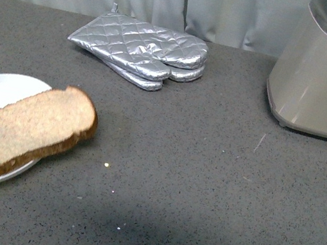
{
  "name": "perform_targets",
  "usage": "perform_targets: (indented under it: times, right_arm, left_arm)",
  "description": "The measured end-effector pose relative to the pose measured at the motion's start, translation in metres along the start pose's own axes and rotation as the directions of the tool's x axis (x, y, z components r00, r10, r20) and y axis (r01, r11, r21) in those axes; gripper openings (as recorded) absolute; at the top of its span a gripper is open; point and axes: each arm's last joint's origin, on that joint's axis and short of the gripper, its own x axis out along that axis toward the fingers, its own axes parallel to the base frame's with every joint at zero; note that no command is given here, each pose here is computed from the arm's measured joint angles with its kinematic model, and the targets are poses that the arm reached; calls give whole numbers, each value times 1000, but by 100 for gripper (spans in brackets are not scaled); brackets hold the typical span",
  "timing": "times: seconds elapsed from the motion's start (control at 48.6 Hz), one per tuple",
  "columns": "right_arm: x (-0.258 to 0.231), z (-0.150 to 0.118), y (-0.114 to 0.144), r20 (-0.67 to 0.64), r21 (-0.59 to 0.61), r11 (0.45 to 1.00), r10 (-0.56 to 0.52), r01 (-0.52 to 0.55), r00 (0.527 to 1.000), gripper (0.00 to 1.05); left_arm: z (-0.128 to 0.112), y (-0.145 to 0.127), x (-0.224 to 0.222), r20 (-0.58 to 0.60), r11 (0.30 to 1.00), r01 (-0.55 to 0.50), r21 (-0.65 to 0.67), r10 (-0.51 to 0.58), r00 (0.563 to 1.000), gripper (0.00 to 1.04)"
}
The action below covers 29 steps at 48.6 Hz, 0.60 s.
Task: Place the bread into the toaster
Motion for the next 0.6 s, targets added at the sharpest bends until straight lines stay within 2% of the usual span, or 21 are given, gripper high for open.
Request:
perform_targets:
  times: [0.391,0.597]
  right_arm:
    - [0,0,0,0,0,1000,0,0,1000,95]
    - [0,0,0,0,0,1000,0,0,1000,95]
  left_arm:
    - [15,-71,12,48,997,73,7,-73,996,4]
    - [2,-130,39,-11,992,121,42,-121,993,4]
